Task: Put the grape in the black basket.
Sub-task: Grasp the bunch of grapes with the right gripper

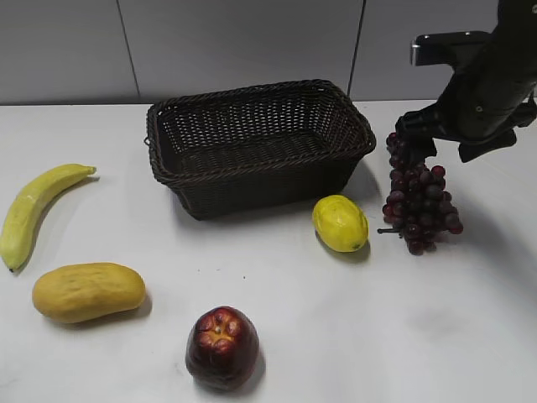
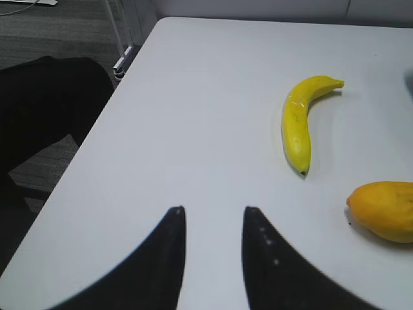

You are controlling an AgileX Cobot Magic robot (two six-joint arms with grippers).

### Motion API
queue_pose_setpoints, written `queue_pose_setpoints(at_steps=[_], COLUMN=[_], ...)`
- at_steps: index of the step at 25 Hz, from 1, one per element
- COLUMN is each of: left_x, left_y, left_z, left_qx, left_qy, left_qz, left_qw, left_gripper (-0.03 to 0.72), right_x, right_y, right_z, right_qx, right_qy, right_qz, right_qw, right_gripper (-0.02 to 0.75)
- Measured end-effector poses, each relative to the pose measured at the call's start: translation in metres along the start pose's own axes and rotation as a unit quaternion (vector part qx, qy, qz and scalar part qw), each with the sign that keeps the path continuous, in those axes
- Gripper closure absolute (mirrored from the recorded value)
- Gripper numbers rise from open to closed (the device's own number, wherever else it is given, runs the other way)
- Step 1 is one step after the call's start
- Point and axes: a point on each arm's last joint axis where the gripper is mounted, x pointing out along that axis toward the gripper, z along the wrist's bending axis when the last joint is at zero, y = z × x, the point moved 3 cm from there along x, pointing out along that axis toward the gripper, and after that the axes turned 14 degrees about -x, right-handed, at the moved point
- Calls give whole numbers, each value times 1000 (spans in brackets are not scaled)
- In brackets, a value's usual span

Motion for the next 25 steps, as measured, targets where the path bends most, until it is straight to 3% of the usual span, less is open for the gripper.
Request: queue_pose_setpoints(at_steps=[3, 11, 17, 19, 23, 25], left_x=[0, 0, 0, 0, 0, 0], left_y=[0, 0, 0, 0, 0, 0], left_z=[0, 0, 0, 0, 0, 0], left_qx=[0, 0, 0, 0, 0, 0], left_qy=[0, 0, 0, 0, 0, 0], left_qz=[0, 0, 0, 0, 0, 0], left_qw=[1000, 1000, 1000, 1000, 1000, 1000], left_gripper=[452, 452, 452, 452, 452, 452], right_x=[22, 72, 87, 87, 88, 88], right_y=[-4, 11, 15, 15, 17, 17], right_z=[-4, -1, 0, 0, -1, -1], right_qx=[5, 10, 11, 10, 6, 2], right_qy=[17, 13, 11, 11, 14, 17], right_qz=[15, 68, 75, 76, 83, 86], right_qw=[1000, 998, 997, 997, 996, 996], right_gripper=[105, 132, 150, 198, 443, 444])
